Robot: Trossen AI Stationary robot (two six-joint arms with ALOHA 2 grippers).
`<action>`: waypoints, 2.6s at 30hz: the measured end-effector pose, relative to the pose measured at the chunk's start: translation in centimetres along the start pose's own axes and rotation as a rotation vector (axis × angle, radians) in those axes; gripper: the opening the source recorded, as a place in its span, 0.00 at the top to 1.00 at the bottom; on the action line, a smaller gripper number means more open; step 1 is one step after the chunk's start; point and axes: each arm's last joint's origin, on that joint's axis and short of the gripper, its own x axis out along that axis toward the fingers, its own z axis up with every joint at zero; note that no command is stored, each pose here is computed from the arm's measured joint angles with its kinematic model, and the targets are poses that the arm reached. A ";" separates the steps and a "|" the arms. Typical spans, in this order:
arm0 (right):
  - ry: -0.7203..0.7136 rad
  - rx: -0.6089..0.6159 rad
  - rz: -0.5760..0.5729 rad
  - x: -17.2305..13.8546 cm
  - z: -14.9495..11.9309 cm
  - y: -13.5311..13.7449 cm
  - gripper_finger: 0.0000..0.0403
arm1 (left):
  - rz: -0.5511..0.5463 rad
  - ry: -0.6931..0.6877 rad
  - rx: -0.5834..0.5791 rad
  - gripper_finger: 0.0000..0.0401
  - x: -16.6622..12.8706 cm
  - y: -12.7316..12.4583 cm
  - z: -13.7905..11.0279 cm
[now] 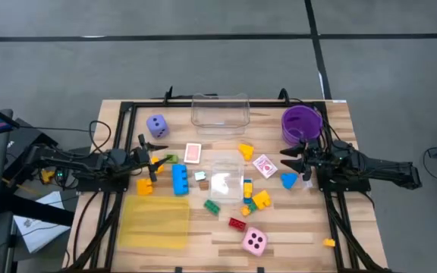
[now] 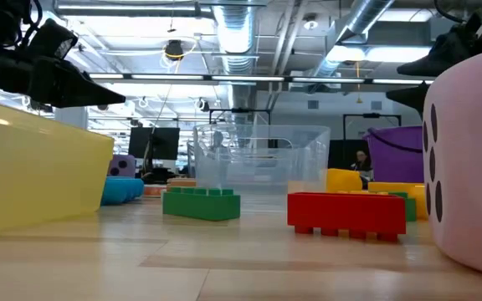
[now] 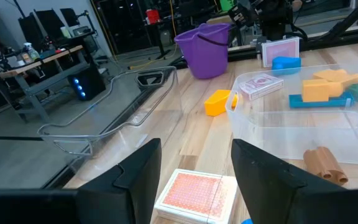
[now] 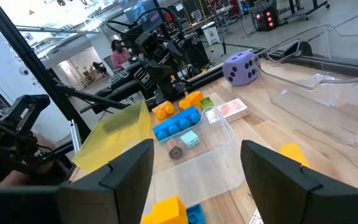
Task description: Pick & Place Toys
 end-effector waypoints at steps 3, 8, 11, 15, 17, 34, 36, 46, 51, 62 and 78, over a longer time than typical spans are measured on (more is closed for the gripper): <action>0.000 0.000 0.000 0.0 0.0 0.0 0.42 | 0.000 0.000 -0.001 0.52 0.0 0.0 0.0; 0.000 0.000 0.000 0.0 0.0 0.0 0.42 | 0.000 -0.001 0.000 0.52 0.0 0.0 0.0; 0.000 0.000 0.000 0.0 0.0 0.0 0.42 | 0.000 0.000 0.000 0.52 0.0 0.0 0.0; -0.001 0.000 0.000 0.0 0.0 0.0 0.42 | 0.000 0.000 -0.001 0.52 0.0 0.0 0.0; 0.000 0.000 0.000 0.0 0.0 0.0 0.42 | 0.000 0.000 0.000 0.52 0.0 0.0 0.0; 0.000 0.000 0.000 0.0 0.0 0.0 0.42 | 0.000 -0.001 0.002 0.52 0.0 0.0 0.0; 0.000 0.000 0.000 0.0 0.0 0.0 0.42 | 0.000 -0.001 0.002 0.52 0.0 0.0 0.0; -0.196 0.018 -0.046 -0.1 1.5 0.3 0.42 | 0.007 -0.071 -0.149 0.52 0.0 0.2 0.7; -0.354 -0.039 0.017 -0.5 3.0 1.0 0.42 | 0.021 -0.245 -0.339 0.52 -0.3 0.7 2.5; -0.314 0.029 0.164 -0.6 3.0 1.4 0.42 | 0.020 -0.471 -0.460 0.52 -1.1 1.5 4.5; -0.146 -0.088 0.019 -2.8 13.9 6.3 0.42 | 0.003 -0.730 -0.260 0.30 -2.4 2.1 6.4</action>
